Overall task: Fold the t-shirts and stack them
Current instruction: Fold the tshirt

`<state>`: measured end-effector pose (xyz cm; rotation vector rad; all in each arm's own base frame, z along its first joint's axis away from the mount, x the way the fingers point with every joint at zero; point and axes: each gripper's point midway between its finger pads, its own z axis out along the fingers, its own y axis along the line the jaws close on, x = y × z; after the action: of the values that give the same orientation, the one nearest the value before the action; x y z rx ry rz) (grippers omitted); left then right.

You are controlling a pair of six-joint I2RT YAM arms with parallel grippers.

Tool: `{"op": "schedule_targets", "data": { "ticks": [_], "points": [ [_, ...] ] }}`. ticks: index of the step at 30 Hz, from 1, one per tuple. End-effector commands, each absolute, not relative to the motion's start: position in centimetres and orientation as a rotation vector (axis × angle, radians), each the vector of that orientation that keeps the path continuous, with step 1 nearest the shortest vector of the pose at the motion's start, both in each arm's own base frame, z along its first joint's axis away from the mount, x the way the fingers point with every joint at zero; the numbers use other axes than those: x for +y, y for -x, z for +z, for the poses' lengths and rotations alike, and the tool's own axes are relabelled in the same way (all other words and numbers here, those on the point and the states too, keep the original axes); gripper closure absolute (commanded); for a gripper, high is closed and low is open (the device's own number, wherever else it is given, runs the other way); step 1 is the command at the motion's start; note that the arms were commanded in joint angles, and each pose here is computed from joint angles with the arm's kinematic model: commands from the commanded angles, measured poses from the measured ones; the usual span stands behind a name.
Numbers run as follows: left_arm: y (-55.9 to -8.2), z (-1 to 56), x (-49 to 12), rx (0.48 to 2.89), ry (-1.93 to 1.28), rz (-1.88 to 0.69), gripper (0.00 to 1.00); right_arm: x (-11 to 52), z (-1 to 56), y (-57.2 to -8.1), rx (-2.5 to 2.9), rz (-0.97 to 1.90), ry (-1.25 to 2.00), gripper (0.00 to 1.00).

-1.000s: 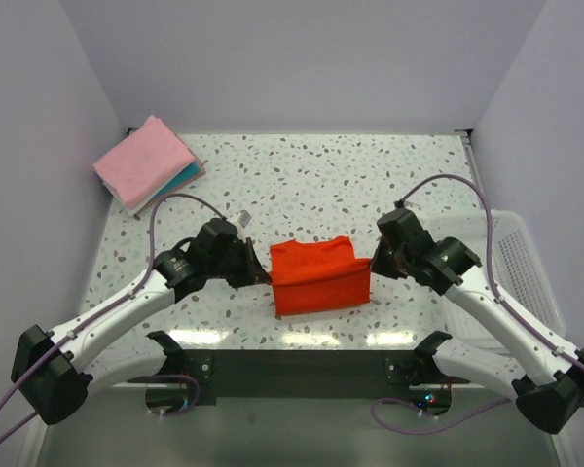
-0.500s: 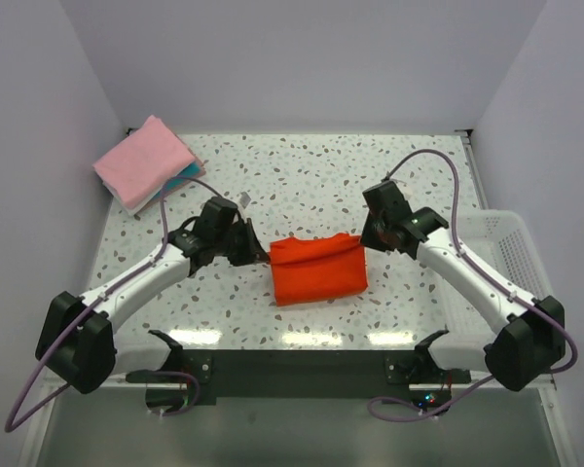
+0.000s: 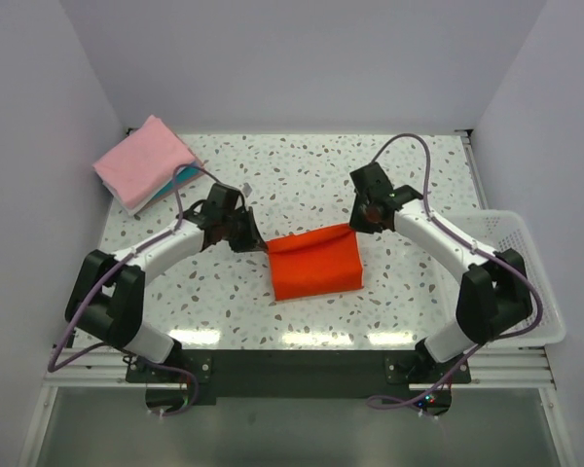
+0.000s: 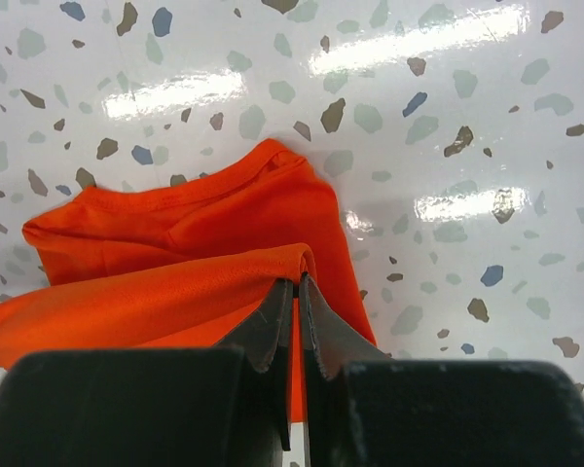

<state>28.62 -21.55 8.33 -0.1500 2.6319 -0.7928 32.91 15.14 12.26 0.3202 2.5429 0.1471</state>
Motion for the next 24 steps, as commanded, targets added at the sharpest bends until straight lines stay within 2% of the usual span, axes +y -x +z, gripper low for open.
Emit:
{"op": "schedule_targets", "data": {
  "ticks": [1,11,14,15,17,18,19,22,24],
  "points": [
    [-30.9,8.5,-20.9,2.600,0.114,-0.747,1.00,14.0,13.7,-35.6,2.468,0.089,-0.322,1.00],
    [-32.7,6.3,-21.7,2.624,0.086,-0.785,1.00,13.7,12.0,-36.7,2.516,0.020,-0.328,1.00],
    [-33.5,6.2,-21.7,2.606,0.095,-0.784,0.88,13.7,11.6,-36.9,2.530,0.011,-0.322,1.00],
    [-33.8,6.4,-21.7,2.599,0.102,-0.783,0.71,13.7,11.7,-37.0,2.528,0.009,-0.320,1.00],
    [-34.4,7.0,-21.6,2.579,0.109,-0.783,0.48,14.0,12.0,-37.4,2.532,0.018,-0.306,0.76],
    [-34.4,7.3,-21.6,2.573,0.105,-0.781,0.30,14.1,12.4,-37.6,2.529,0.024,-0.292,0.63],
    [-34.6,8.0,-21.5,2.556,0.104,-0.773,0.24,14.5,13.5,-37.9,2.513,0.053,-0.280,0.44],
    [-34.6,8.8,-21.4,2.525,0.090,-0.775,0.15,14.5,15.9,-38.3,2.459,0.076,-0.241,0.30],
    [-34.0,9.1,-21.5,2.500,0.081,-0.805,0.13,14.9,17.6,-38.0,2.430,0.122,-0.195,0.29]
  ]
}}
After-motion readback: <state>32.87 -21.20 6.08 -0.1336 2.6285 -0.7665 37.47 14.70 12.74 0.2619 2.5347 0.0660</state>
